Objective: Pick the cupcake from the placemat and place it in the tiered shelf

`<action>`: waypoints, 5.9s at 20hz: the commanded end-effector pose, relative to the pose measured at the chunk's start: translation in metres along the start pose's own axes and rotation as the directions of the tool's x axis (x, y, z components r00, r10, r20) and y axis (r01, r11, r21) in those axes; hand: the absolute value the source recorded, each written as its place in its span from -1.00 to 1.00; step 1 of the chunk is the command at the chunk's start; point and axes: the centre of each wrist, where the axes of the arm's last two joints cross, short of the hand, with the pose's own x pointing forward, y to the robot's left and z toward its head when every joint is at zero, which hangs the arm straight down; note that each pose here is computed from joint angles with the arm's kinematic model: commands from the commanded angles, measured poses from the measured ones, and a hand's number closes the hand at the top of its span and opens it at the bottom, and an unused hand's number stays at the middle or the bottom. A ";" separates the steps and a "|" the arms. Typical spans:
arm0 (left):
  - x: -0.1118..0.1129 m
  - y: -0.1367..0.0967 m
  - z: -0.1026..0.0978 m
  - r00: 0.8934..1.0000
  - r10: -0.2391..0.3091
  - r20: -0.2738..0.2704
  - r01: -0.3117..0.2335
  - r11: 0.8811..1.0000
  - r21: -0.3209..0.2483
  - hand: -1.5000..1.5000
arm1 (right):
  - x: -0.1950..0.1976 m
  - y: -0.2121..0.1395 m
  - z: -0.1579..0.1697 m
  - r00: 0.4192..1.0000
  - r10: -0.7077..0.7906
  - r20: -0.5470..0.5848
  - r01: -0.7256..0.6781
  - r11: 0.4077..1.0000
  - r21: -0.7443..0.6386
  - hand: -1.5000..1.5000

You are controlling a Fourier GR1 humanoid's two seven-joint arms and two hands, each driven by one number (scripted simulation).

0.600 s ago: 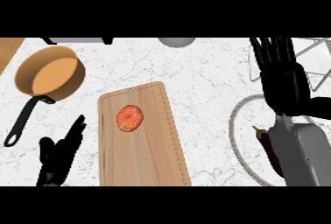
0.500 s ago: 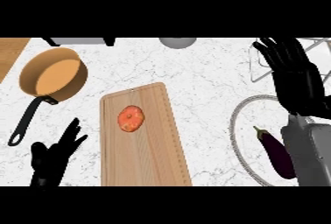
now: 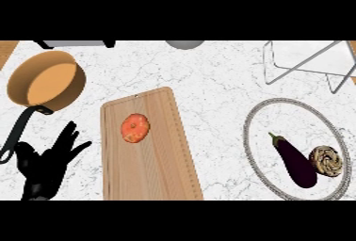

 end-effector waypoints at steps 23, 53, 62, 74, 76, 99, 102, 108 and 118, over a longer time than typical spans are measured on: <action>-0.001 -0.026 -0.026 0.996 0.031 -0.082 -0.036 0.998 -0.051 0.00 | 0.057 -0.055 0.010 0.915 0.392 -0.095 -0.305 0.827 0.473 -1.00; -0.014 0.001 -0.045 0.996 0.032 -0.085 -0.035 0.998 -0.042 0.00 | 0.016 0.066 0.033 0.692 0.693 -0.205 -0.521 0.675 0.523 -1.00; -0.021 -0.004 -0.029 0.997 0.034 -0.064 -0.038 0.997 -0.060 0.00 | 0.001 0.056 0.033 0.635 0.738 -0.229 -0.575 0.650 0.497 -1.00; -0.002 -0.005 -0.031 0.998 0.021 -0.067 -0.026 0.997 -0.070 0.00 | -0.039 0.080 0.025 0.682 0.695 -0.227 -0.567 0.699 0.437 -1.00; 0.019 -0.002 -0.050 0.995 0.034 -0.090 -0.039 0.998 -0.051 0.00 | -0.030 0.070 0.036 0.665 0.719 -0.202 -0.582 0.668 0.464 -1.00; -0.008 -0.013 -0.047 0.994 0.032 -0.101 -0.036 0.999 -0.036 0.00 | -0.013 0.123 0.029 0.766 0.640 0.056 -0.591 0.667 0.454 1.00; -0.003 -0.001 -0.036 0.997 0.010 -0.076 -0.015 0.998 -0.056 0.00 | -0.011 0.149 -0.001 0.782 0.605 -0.146 -0.528 0.769 0.360 1.00; -0.007 0.006 -0.041 0.996 0.020 -0.088 -0.024 0.999 -0.042 0.00 | 0.066 0.177 -0.048 0.818 0.533 -0.217 -0.530 0.845 0.075 1.00; 0.004 -0.010 -0.043 0.996 0.025 -0.087 -0.030 0.998 -0.052 0.00 | 0.224 0.117 -0.036 0.791 0.565 -0.236 -0.611 0.749 -0.255 1.00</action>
